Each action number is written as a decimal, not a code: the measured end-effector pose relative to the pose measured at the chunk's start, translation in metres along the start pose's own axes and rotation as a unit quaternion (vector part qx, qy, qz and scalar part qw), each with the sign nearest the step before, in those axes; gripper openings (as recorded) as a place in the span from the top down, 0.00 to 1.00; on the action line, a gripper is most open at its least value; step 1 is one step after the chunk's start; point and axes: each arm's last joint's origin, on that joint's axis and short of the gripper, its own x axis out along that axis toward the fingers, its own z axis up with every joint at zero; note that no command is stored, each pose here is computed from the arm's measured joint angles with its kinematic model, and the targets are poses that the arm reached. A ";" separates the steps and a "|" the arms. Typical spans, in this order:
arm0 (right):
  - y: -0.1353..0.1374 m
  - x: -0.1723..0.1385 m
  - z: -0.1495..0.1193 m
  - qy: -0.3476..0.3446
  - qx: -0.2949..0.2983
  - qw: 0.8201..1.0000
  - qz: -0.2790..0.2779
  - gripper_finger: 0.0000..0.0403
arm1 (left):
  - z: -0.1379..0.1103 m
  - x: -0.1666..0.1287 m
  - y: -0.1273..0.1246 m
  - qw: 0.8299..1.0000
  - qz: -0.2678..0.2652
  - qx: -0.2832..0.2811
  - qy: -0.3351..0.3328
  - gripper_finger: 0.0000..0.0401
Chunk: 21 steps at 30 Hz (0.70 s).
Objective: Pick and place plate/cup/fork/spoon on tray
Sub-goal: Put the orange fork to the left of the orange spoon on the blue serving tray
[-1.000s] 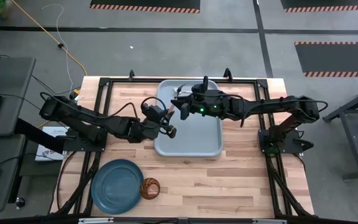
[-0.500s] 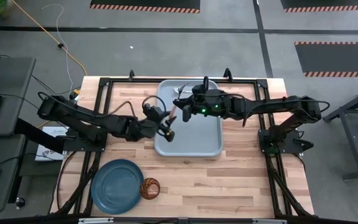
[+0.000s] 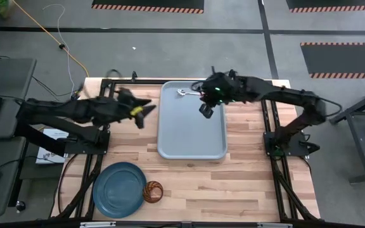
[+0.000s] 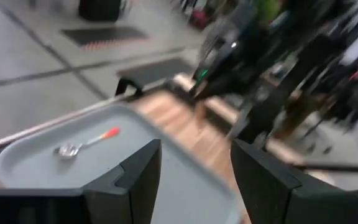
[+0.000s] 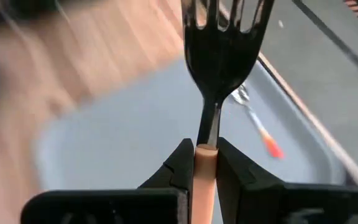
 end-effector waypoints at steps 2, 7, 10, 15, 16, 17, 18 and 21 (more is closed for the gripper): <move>-0.007 0.019 0.009 0.048 -0.053 0.997 -0.020 0.95 | 0.006 -0.011 0.004 0.999 -0.018 -0.017 -0.027 0.54; -0.023 0.089 0.018 0.171 -0.176 0.969 -0.045 0.95 | 0.012 -0.030 0.012 0.995 -0.052 -0.058 -0.062 0.54; -0.026 0.135 0.014 0.230 -0.233 0.944 -0.042 0.95 | 0.010 -0.033 0.012 0.994 -0.059 -0.064 -0.060 0.54; -0.024 0.203 0.000 0.296 -0.304 0.905 -0.038 0.95 | 0.011 -0.032 0.008 0.992 -0.070 -0.084 -0.064 0.54; -0.023 0.213 -0.002 0.301 -0.309 0.901 -0.036 0.95 | 0.011 -0.031 0.008 0.992 -0.070 -0.085 -0.063 0.54; -0.022 0.222 -0.003 0.305 -0.316 0.898 -0.034 0.95 | 0.010 -0.030 0.007 0.992 -0.070 -0.084 -0.061 0.54; -0.022 0.230 -0.004 0.308 -0.320 0.895 -0.032 0.95 | 0.010 -0.029 0.006 0.992 -0.070 -0.085 -0.062 0.54; -0.020 0.248 -0.005 0.312 -0.323 0.893 -0.031 0.95 | 0.010 -0.027 0.005 0.991 -0.073 -0.096 -0.065 0.54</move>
